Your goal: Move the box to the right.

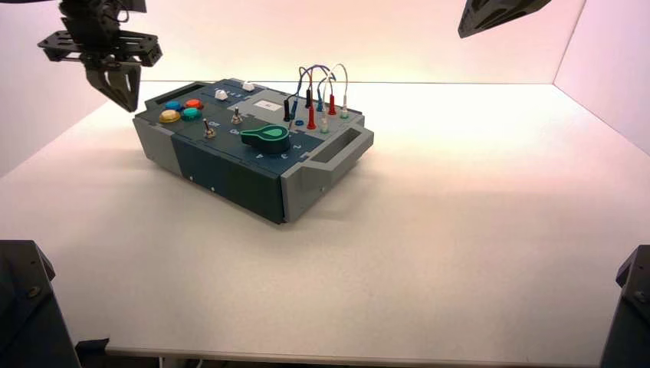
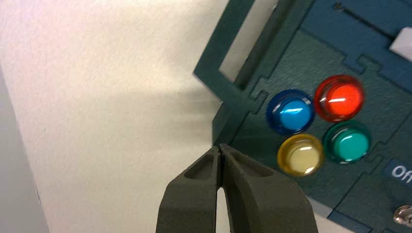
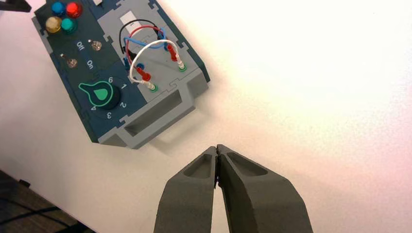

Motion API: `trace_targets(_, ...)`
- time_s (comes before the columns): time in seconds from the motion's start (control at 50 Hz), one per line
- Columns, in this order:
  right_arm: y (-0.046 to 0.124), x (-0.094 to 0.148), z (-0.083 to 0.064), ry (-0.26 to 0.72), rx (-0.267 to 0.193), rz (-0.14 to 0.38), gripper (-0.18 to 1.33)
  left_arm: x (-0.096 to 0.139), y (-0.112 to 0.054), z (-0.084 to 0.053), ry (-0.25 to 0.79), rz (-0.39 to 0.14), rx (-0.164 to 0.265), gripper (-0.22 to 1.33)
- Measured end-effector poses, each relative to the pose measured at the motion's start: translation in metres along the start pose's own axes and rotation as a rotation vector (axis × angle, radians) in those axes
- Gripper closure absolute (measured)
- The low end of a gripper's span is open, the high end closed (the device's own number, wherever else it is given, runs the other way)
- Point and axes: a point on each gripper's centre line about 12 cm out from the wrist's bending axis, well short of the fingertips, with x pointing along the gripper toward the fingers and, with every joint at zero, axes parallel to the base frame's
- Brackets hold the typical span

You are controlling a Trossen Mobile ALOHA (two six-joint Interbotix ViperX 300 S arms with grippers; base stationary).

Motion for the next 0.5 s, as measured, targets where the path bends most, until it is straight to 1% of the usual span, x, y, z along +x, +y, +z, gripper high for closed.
trace_targets(0.1, -0.0001, 0.0, 0.0, 0.0, -0.003, -0.001, 1.29, 0.0005, -0.004, 0.0026, -0.017, 0.0, 0.012, 1.28)
trace_targets(0.18, -0.0001, 0.0, 0.0004, -0.003, -0.003, -0.001, 1.29, 0.0002, -0.0039, 0.0039, -0.025, 0.001, 0.012, 1.28)
trace_targets(0.5, -0.0005, 0.0003, 0.0004, -0.006, -0.007, -0.003, 1.29, 0.001, -0.0024, 0.0049, -0.028, 0.018, 0.037, 1.28)
